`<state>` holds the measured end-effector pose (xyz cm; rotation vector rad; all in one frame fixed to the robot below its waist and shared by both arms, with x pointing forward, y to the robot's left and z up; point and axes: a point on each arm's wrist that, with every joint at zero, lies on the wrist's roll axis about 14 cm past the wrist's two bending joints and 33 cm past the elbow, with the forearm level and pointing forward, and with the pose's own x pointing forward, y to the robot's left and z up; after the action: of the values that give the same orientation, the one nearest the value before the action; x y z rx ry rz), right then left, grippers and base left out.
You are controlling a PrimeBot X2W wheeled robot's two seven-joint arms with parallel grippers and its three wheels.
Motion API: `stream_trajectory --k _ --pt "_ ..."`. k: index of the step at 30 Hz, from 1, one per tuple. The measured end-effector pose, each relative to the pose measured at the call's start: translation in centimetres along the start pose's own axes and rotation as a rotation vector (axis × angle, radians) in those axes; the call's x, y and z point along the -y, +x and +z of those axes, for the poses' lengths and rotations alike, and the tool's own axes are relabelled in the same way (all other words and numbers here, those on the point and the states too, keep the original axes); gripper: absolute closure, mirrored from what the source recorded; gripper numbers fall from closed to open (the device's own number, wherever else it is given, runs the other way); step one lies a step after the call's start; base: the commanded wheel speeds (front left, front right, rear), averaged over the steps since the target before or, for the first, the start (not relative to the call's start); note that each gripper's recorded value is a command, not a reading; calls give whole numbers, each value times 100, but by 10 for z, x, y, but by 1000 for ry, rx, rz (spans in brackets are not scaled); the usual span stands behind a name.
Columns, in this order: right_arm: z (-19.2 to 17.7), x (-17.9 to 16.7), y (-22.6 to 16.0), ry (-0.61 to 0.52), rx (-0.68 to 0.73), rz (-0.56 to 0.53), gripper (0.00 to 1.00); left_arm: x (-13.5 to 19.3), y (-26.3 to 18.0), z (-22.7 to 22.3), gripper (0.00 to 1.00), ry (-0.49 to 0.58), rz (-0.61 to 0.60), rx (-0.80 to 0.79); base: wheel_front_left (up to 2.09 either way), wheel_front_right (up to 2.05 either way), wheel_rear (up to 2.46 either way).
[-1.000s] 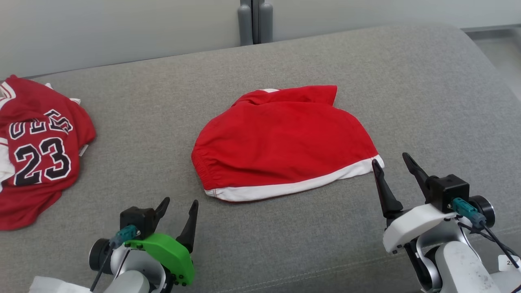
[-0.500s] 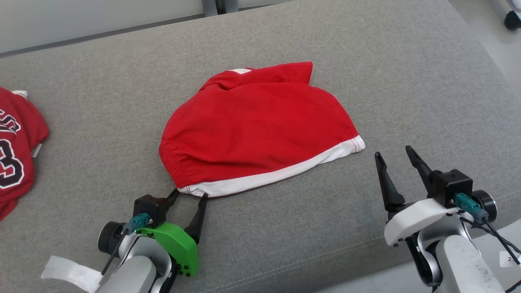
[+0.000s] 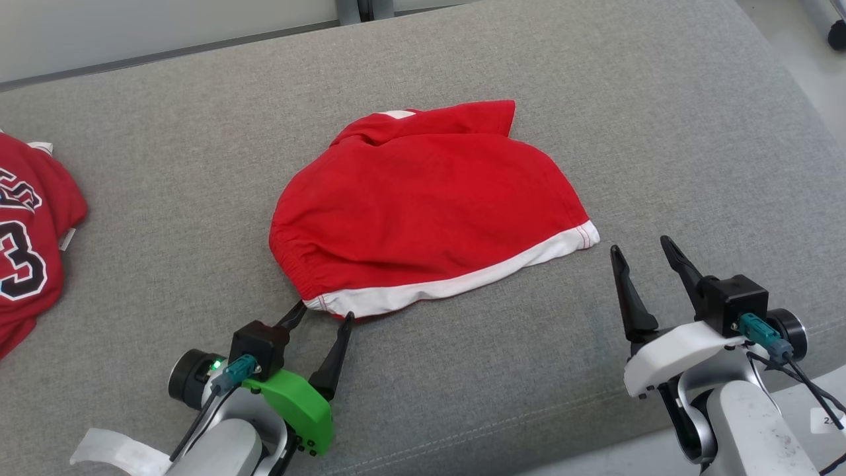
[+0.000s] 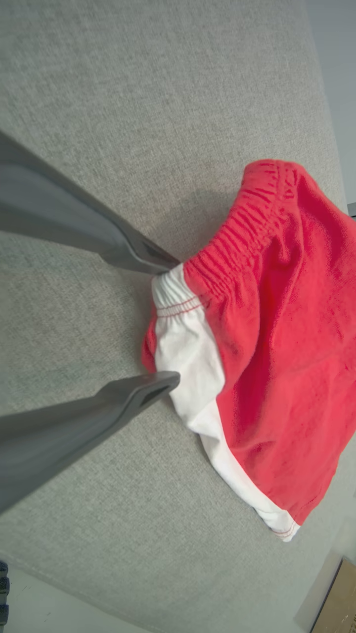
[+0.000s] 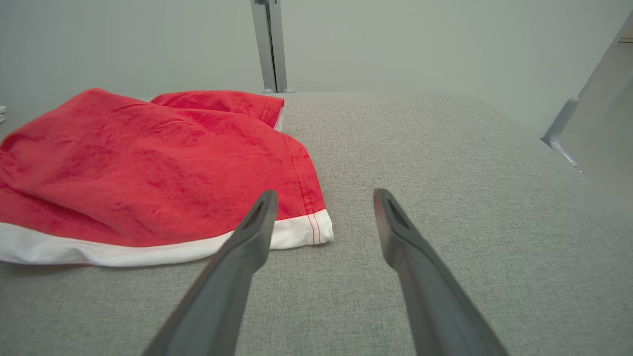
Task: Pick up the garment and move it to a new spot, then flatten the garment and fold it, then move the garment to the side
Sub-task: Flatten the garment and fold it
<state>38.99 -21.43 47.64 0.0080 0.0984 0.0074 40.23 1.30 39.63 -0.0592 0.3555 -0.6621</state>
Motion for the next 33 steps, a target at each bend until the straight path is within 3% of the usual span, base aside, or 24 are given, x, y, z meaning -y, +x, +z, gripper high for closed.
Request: stream_trajectory --k 6,10,16,19,22,25,33 --pt "3 -1 2 -2 7 3 0 5 3 6 17 12 -15 29 0 0 0" --pt "1 1 1 -3 2 -1 0 8 7 9 40 9 -25 40 0 0 0" --pt "1 5 -1 -5 -1 -12 0 11 14 13 38 2 -33 57 0 0 0" --pt "1 6 -3 -6 -1 -16 0 13 17 16 41 -11 -36 69 0 0 0" --pt "1 7 -3 -7 -1 -18 0 13 18 17 64 -21 -32 70 0 0 0" --pt "-1 7 -4 -6 -6 -19 0 11 18 15 100 -21 -25 67 0 0 0" --pt "-23 12 2 -16 -99 -8 0 -2 11 24 100 -23 18 106 0 0 0"
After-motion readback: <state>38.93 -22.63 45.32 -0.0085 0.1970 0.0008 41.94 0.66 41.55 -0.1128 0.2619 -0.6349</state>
